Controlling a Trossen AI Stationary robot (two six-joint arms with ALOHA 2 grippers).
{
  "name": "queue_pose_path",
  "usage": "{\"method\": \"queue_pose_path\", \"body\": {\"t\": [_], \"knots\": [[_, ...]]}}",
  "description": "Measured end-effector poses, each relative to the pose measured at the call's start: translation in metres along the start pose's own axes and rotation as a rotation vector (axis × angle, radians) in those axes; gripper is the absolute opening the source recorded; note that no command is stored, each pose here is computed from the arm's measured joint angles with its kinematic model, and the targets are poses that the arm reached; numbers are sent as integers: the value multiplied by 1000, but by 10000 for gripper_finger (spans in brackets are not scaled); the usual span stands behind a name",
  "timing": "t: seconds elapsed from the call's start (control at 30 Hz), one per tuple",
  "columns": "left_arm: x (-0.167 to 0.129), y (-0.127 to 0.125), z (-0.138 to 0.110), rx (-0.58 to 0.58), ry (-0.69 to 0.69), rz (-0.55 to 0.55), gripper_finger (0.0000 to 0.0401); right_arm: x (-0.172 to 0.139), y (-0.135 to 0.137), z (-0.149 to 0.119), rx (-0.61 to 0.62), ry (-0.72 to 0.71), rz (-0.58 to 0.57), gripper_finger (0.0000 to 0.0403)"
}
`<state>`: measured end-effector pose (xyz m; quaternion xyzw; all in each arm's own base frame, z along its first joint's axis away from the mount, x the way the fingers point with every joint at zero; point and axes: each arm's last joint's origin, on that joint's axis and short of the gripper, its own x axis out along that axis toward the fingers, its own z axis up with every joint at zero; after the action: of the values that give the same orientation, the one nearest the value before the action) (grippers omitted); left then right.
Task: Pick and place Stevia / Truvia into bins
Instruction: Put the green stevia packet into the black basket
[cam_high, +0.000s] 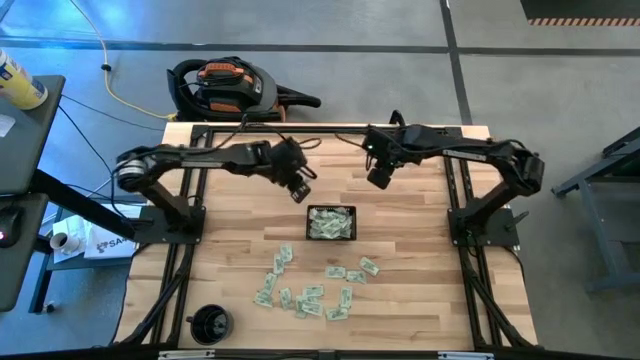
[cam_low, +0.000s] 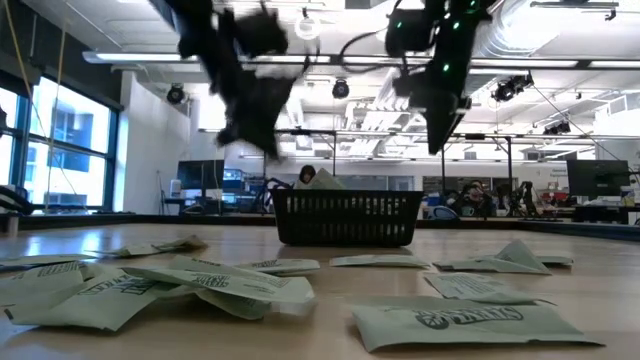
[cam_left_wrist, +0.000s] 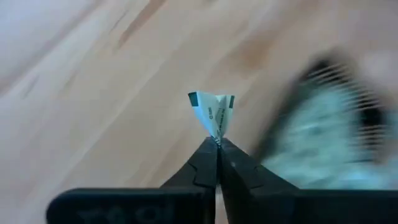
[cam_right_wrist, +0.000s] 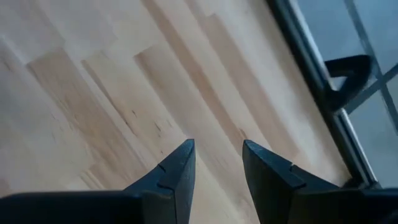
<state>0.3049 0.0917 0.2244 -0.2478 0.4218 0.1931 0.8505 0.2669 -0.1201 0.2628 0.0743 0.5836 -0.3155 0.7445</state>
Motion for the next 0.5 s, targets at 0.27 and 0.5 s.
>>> {"method": "queue_pose_path", "body": {"t": [0.27,0.5], "knots": [[-11,-66,16,203,-118,-208,24,-45,-10,-21,129,-88,-2,126],[52,-90,-14,177,42,-221,131,-60,16,-37,74,-27,129,126]]}}
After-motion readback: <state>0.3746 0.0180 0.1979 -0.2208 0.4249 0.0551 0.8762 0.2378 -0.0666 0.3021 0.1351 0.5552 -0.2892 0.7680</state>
